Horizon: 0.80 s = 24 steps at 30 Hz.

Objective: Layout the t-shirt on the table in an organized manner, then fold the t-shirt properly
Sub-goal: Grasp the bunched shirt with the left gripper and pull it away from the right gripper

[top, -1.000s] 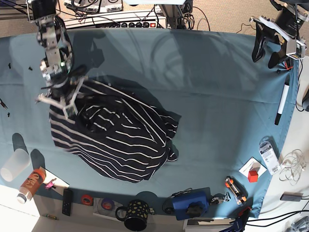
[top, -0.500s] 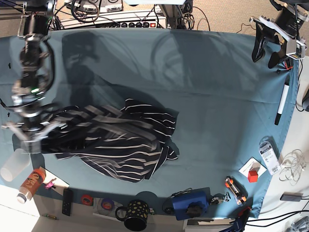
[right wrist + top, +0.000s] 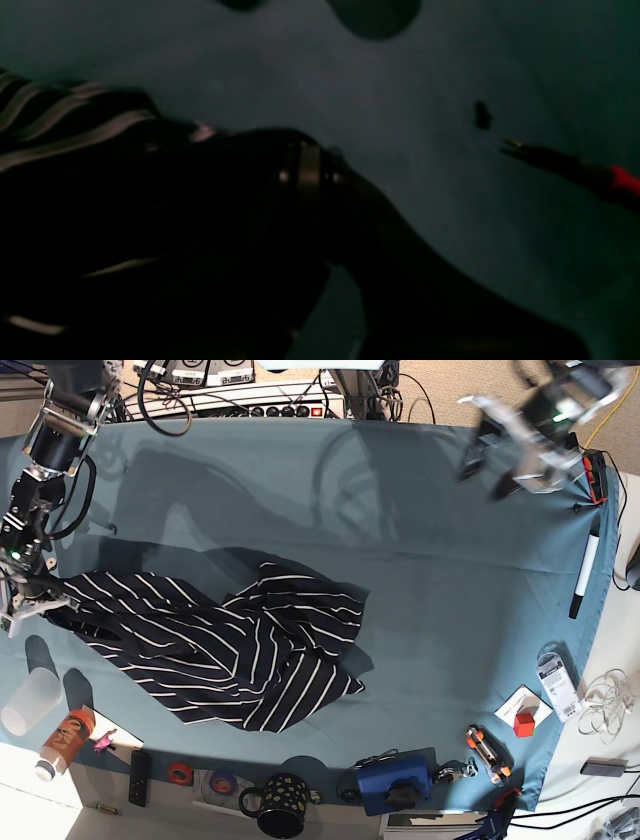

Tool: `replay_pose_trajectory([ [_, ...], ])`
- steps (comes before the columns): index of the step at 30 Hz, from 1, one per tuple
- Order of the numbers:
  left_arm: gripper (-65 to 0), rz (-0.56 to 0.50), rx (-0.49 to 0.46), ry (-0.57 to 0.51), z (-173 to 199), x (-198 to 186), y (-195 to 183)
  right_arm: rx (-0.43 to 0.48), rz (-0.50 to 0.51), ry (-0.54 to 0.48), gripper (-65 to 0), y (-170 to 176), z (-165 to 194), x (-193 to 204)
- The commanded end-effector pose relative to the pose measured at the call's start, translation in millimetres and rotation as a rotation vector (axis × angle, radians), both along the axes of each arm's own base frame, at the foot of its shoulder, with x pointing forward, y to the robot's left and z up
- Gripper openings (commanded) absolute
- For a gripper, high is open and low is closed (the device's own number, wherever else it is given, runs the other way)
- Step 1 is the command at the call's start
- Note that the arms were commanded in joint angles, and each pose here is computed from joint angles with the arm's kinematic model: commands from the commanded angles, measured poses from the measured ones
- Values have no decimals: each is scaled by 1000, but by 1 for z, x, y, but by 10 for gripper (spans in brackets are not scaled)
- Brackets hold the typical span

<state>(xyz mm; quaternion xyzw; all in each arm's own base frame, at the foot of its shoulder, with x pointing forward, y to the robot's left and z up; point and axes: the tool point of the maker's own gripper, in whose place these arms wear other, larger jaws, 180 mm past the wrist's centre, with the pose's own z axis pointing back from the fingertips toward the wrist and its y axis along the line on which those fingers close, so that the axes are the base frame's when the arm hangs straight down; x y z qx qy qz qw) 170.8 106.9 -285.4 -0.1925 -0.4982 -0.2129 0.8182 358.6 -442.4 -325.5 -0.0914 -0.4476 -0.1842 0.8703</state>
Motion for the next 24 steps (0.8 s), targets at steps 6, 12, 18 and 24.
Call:
replay_pose_trajectory([
  [6,-329,-189,100,-182,12,27,-60,0,32,-72,-650,-5,28,11],
  [12,-328,-149,160,-264,11,67,-92,8,45,-50,-650,-3,25,9],
  [18,-328,-314,251,-352,-10,81,-133,16,45,-30,-650,-2,21,7],
  [24,-328,-441,349,-371,-38,92,-166,16,45,-27,-650,-2,21,7],
])
